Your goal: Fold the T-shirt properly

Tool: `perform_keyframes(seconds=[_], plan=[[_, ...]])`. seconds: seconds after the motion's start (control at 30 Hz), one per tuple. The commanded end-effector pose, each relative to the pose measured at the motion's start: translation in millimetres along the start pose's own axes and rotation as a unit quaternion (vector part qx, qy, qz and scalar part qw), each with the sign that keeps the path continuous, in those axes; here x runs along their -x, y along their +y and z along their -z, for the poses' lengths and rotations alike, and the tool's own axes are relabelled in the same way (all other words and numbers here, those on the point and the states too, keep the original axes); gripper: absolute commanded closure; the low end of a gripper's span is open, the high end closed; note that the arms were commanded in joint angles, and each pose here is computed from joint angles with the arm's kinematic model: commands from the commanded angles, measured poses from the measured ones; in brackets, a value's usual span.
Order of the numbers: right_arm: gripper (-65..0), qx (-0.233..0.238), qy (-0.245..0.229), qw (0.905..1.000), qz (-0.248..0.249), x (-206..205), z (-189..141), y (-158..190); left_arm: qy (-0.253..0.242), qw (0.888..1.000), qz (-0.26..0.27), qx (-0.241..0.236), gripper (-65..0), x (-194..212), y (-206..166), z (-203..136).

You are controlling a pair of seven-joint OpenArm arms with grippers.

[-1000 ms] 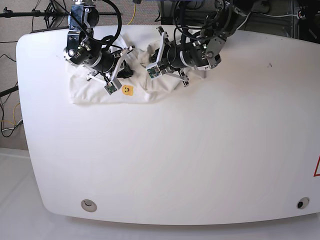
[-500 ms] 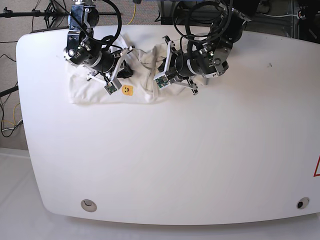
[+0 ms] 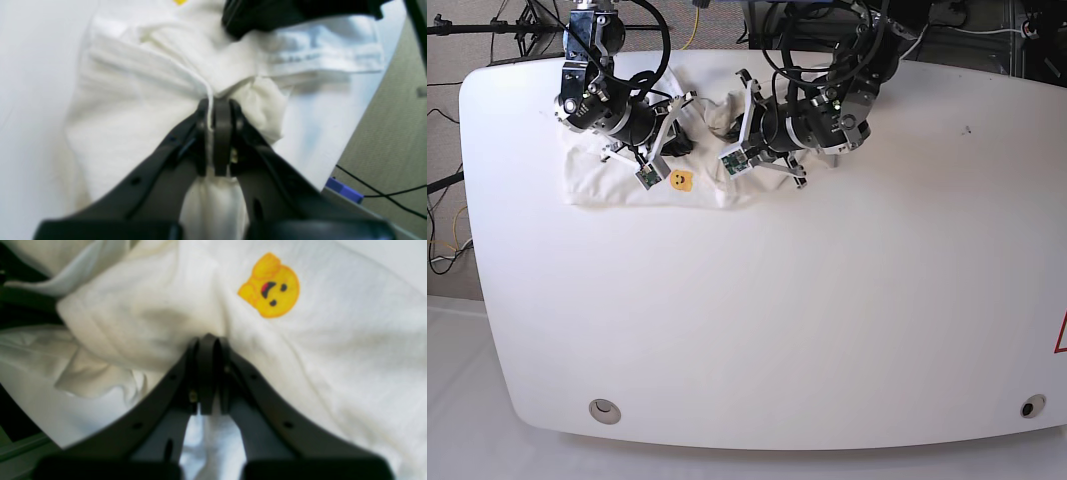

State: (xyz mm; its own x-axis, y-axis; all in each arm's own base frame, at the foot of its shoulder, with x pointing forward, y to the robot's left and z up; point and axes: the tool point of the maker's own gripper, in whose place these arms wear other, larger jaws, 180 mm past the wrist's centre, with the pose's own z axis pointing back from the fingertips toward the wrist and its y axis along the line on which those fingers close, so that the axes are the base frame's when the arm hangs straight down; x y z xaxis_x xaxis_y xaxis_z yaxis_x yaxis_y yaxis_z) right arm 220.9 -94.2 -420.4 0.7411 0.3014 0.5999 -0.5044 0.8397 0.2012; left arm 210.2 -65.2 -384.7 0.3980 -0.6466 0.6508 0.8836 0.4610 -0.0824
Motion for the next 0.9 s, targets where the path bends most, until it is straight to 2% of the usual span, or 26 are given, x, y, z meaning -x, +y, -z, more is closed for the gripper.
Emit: perform_keyframes(seconds=[0.0, 0.4, 0.87], plan=[[-2.0, 0.004, 0.013, 0.9999, -0.007, 5.5, -1.8, -2.5, -0.035, 0.999, 0.001, 0.001, -0.1, -22.4, -1.1, -3.3], [-2.0, 0.005, 0.014, 0.9999, -0.007, 5.9, -1.8, -2.9, -0.051, 0.998, 0.018, 0.013, -0.1, -37.1, -15.5, -3.8], [-2.0, 0.006, 0.015, 0.9998, -0.008, 6.0, -1.8, -3.0, -0.053, 0.996, 0.053, 0.055, -0.1, -45.0, -51.4, 3.9]])
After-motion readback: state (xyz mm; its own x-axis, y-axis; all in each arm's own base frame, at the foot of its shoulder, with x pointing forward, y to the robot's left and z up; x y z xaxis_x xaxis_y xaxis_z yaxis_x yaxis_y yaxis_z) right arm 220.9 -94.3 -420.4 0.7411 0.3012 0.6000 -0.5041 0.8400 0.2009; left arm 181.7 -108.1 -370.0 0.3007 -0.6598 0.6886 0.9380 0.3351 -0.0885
